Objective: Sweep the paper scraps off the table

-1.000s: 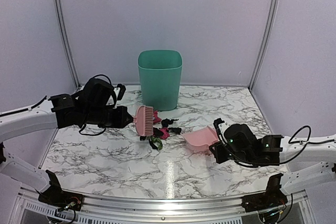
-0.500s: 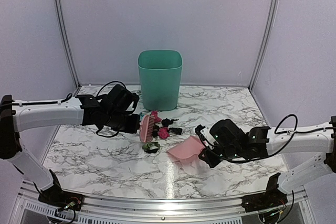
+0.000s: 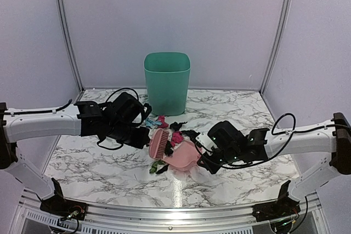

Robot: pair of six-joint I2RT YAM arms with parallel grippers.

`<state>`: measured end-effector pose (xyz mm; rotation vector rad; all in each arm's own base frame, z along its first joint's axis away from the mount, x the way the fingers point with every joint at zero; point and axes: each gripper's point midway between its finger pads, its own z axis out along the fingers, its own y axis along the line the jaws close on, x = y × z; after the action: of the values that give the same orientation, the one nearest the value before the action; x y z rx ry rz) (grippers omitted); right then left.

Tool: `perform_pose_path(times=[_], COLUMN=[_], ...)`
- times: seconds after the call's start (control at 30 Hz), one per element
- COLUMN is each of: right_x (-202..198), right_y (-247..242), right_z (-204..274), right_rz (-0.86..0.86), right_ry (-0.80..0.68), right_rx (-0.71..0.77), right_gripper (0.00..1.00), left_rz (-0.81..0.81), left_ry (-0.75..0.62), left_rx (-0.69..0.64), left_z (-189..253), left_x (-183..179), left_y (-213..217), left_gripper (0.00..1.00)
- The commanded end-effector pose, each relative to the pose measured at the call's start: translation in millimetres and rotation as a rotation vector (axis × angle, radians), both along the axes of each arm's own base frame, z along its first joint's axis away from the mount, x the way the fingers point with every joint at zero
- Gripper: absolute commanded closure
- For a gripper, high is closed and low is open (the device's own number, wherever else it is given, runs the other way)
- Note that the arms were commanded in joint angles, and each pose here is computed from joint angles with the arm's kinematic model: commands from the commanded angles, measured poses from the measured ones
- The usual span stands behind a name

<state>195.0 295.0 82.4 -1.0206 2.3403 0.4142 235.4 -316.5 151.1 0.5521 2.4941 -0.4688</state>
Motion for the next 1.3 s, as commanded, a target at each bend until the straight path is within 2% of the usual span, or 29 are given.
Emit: perform_pose_path(times=[0.0,0.13,0.27,0.47,0.6,0.83,1.03,1.27], right_x=[-2.2,-7.2,-11.2,-23.2,-17.8,8.4,8.2,14.1], right_y=[11.7,-0.4,-17.1,-18.8,-18.1,-25.3,-30.9,-32.4], right_z=[18.0,25.2,35.7,46.8,35.5,14.4,15.7,19.7], right_rz=[0.041,0.017,-0.007,0.013,0.015,-0.065,-0.059,-0.059], right_ry=[-0.013,0.0,-0.009,0.028,0.02,0.0,0.037,0.031], right_rx=[0.043,0.03,0.004,0.043,-0.004,-0.127,-0.097,-0.055], right_gripper=[1.0,1.0,1.0,1.0,1.0,1.0,1.0,1.0], left_rz=[0.037,0.062,0.086,0.076,0.081,0.033,-0.021,-0.046], left_ry=[-0.067,-0.134,-0.172,-0.138,-0.125,-0.142,-0.127,-0.146], left_rx=[-0.02,-0.015,0.023,0.084,0.126,0.129,0.084,0.073], left_z=[33.7,63.7,72.1,54.2,38.0,36.2,43.9,53.3], left_x=[-1.2,7.6,12.0,9.0,9.4,27.3,35.3,41.2], left_y=[16.9,22.3,32.6,36.6,40.1,8.5,-24.0,-38.0], left_gripper=[1.0,1.0,1.0,1.0,1.0,1.0,1.0,1.0])
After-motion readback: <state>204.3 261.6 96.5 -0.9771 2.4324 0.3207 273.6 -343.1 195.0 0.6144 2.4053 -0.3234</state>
